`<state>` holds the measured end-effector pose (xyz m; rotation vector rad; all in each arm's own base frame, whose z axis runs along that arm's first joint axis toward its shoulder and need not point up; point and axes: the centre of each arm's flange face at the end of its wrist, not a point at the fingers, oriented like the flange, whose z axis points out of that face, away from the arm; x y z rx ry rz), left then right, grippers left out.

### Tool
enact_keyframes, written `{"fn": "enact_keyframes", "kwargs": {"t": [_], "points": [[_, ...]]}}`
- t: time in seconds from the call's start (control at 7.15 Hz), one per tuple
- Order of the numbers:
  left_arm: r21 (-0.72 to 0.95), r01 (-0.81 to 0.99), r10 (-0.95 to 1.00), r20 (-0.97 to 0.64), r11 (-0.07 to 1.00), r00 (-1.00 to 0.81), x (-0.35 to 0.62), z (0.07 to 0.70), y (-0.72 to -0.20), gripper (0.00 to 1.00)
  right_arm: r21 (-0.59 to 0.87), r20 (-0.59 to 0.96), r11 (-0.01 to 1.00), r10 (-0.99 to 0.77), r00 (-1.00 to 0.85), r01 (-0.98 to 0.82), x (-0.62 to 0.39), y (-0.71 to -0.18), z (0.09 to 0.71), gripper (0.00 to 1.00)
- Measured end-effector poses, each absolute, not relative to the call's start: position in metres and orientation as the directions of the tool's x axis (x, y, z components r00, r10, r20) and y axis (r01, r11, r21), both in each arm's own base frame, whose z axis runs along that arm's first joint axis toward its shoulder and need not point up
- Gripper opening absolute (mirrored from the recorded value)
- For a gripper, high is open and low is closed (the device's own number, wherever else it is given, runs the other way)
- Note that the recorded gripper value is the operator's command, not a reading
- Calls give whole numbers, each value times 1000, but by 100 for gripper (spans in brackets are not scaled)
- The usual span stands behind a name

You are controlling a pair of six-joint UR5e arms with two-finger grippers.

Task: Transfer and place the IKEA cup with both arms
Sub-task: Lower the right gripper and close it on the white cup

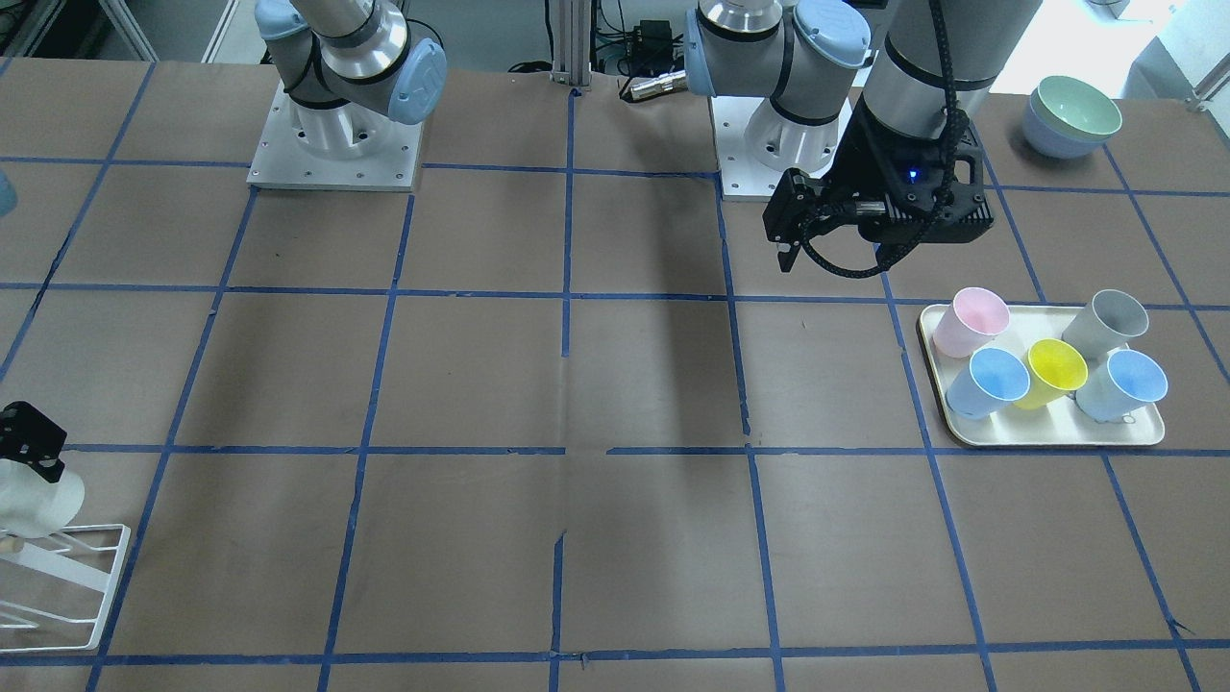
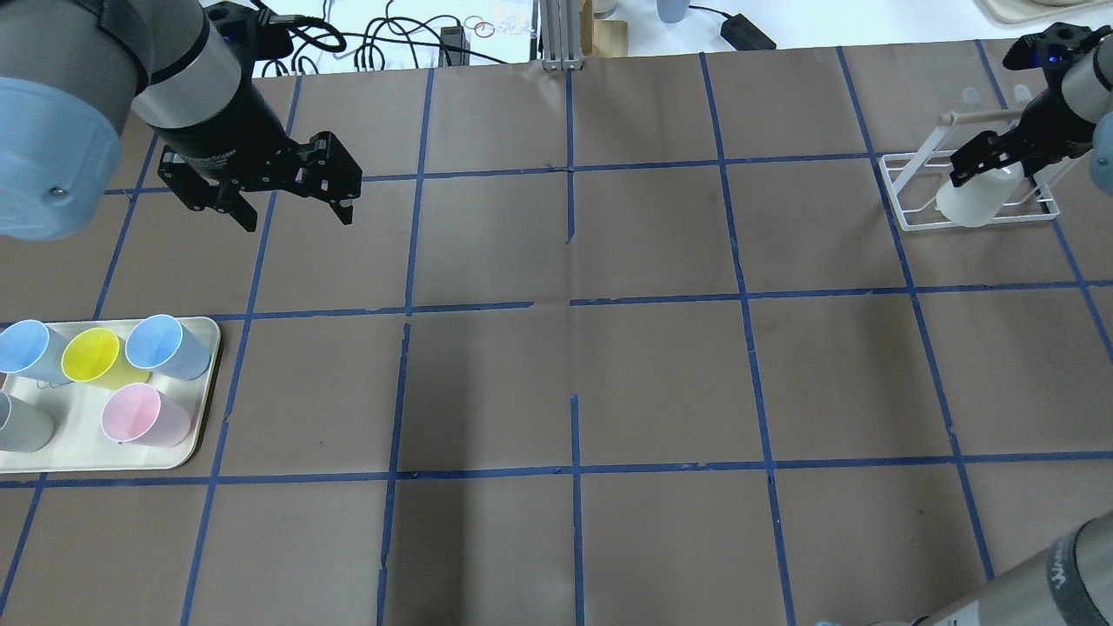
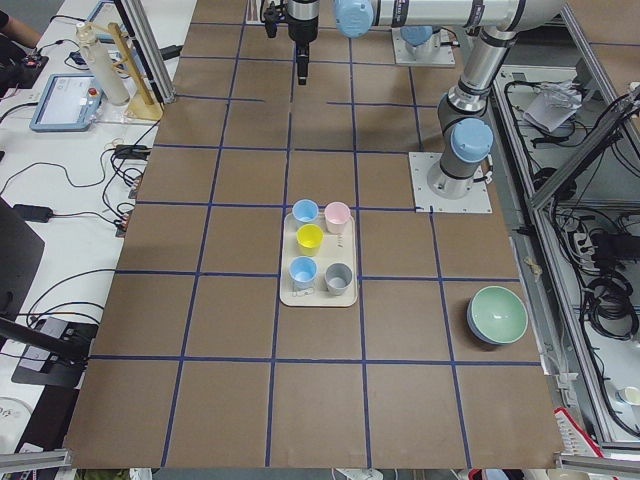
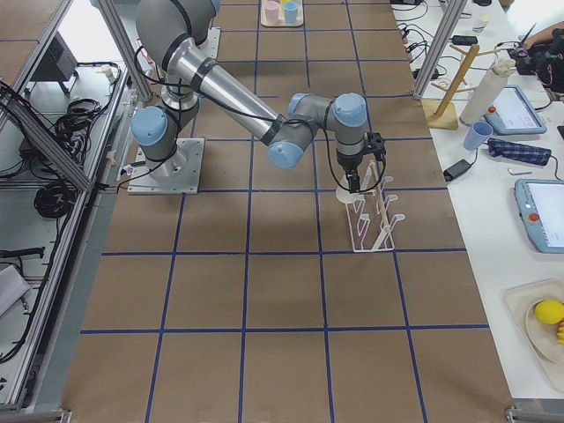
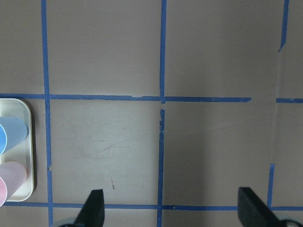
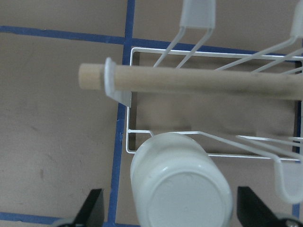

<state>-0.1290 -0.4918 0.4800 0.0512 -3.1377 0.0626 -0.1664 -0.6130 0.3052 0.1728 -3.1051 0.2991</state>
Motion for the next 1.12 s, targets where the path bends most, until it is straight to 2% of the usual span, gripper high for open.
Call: {"fn": "enact_keyframes", "kwargs": {"t": [0.14, 0.7, 0.98, 1.12], "points": [[-40, -32, -32, 3, 999, -999, -129, 480, -492, 100, -189, 27, 976, -109, -994, -112, -166, -613, 305, 88], [-41, -32, -32, 3, 999, -999, -129, 481, -493, 100, -181, 28, 978, -104, -994, -107, -167, -612, 304, 78], [-42, -32, -32, 3, 999, -999, -129, 481, -493, 100, -180, 26, 978, -103, -994, -106, -167, -612, 304, 54], [-42, -32, -32, 3, 999, -999, -129, 481, -493, 100, -179, 27, 978, -103, -994, -106, -168, -612, 304, 46]]}}
